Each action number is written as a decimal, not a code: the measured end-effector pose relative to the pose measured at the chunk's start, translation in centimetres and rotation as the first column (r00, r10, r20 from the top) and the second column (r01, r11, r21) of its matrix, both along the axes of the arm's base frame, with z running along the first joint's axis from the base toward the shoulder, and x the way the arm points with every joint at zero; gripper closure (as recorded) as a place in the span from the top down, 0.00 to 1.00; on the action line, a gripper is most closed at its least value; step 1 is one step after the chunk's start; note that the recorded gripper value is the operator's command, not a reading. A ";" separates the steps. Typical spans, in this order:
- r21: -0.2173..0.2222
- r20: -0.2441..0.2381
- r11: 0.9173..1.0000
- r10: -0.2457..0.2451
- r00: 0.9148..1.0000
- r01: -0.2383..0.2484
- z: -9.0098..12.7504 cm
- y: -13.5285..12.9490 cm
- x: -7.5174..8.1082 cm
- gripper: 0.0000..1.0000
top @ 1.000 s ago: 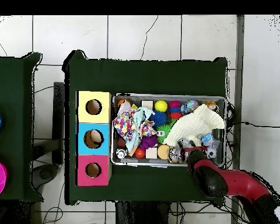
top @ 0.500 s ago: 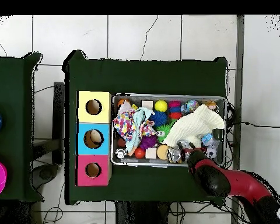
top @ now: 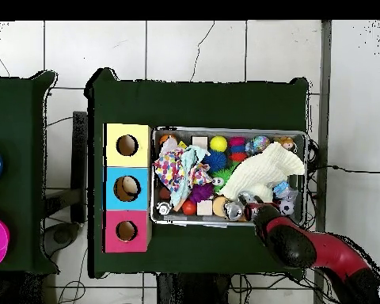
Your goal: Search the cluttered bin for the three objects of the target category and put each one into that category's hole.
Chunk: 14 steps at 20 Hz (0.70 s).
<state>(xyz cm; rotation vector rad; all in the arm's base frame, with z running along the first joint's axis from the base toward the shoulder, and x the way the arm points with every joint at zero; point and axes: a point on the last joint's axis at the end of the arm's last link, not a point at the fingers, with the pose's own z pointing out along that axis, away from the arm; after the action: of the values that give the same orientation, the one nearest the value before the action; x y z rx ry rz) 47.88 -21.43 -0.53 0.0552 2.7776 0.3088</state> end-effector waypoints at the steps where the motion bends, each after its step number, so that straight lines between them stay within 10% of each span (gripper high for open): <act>1: 0.009 0.001 1.000 -0.003 1.000 0.003 -0.1 0.1 -0.1 1.00; 14: 0.167 -0.021 0.985 0.035 0.999 -0.031 -0.4 5.2 -2.1 1.00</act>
<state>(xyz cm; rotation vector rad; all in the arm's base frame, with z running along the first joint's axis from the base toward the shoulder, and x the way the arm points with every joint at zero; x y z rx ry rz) 45.79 -16.20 -0.89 0.0541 2.7720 0.5520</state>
